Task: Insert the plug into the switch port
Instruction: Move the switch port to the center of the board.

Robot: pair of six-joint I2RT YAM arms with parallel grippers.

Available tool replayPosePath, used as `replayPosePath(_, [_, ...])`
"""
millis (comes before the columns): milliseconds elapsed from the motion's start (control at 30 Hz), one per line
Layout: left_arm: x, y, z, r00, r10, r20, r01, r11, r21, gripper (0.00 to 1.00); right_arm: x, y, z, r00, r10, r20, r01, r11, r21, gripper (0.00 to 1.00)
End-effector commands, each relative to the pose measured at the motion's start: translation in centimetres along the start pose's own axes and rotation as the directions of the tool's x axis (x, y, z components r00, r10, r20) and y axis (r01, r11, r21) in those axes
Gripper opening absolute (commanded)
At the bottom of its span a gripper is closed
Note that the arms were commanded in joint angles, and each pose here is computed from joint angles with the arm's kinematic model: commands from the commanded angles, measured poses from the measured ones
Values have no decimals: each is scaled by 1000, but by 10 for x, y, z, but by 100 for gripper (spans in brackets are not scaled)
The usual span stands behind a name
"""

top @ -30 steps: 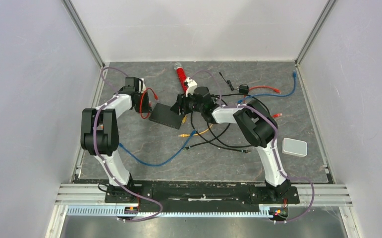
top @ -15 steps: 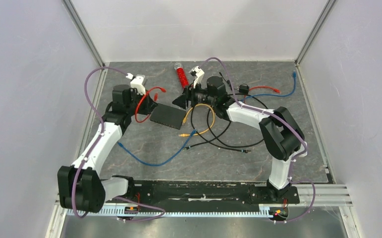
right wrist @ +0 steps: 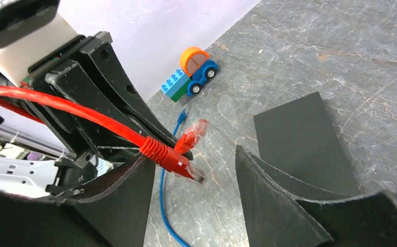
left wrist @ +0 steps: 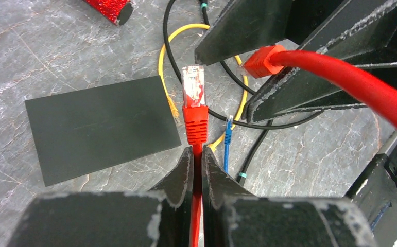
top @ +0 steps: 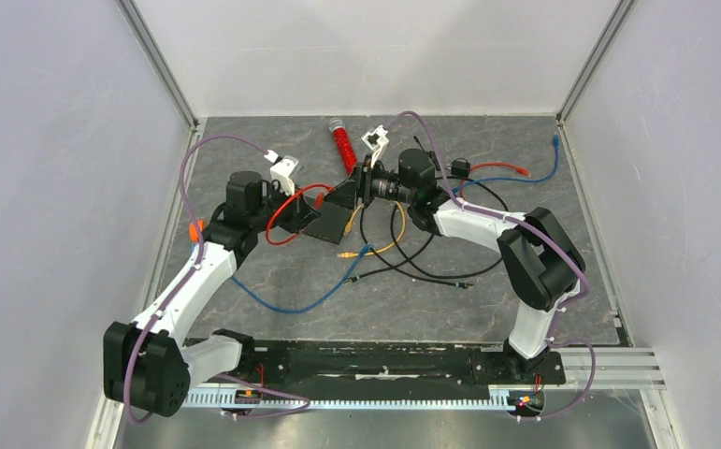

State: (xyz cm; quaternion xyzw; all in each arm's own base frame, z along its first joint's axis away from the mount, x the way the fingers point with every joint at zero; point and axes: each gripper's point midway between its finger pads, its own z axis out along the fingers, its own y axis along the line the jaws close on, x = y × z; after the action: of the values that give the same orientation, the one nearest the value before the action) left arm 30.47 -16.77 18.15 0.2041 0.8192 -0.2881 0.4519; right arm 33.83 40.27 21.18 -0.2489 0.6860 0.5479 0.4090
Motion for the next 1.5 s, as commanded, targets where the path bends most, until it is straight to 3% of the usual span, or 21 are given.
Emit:
replayPosePath(0, [-9, -12, 1, 996, 84, 37, -86, 995, 58, 2, -22, 26, 4, 999, -4, 53, 8, 997, -81, 60])
replayPosePath(200, [-9, -20, 3, 994, 103, 48, -107, 990, 93, 2, -17, 16, 12, 999, 27, 30, -26, 999, -41, 50])
replayPosePath(367, [-4, -20, 5, 992, 122, 45, -126, 987, 101, 2, -16, 13, 12, 999, 37, 34, -36, 999, -31, 24])
replayPosePath(433, [-2, -13, 5, 991, 126, 31, -128, 989, 67, 2, -14, 12, 11, 999, 43, 16, -42, 999, -26, 38])
replayPosePath(500, [-1, -7, 4, 991, 133, 22, -134, 990, 34, 2, -15, 12, 6, 1000, 26, -5, -26, 999, -19, 62])
replayPosePath(533, [-3, -6, 4, 991, 135, 24, -135, 991, 21, 2, -16, 10, 1, 1000, 11, -8, -11, 1000, -1, 64])
replayPosePath(700, [-15, -5, 0, 994, 89, 67, -89, 996, -11, 2, -20, -11, -22, 1000, 9, 21, -12, 988, 151, 62])
replayPosePath(867, [-21, -19, -5, 988, 105, 109, -110, 993, 46, 2, -28, 0, -36, 995, 47, 86, -54, 995, 81, 57])
replayPosePath(1200, [4, -21, -5, 986, 162, 33, -165, 982, 92, 2, -50, -6, -43, 995, 50, 91, -55, 997, 59, 59])
replayPosePath(1333, [12, -13, -1, 986, 165, -6, -164, 984, 70, 2, -57, 11, -47, 992, 52, 116, -49, 998, -25, 58])
replayPosePath(1467, [19, -5, 2, 985, 166, -38, -165, 986, 40, 2, -72, 16, -59, 989, 32, 143, -30, 999, -17, 60])
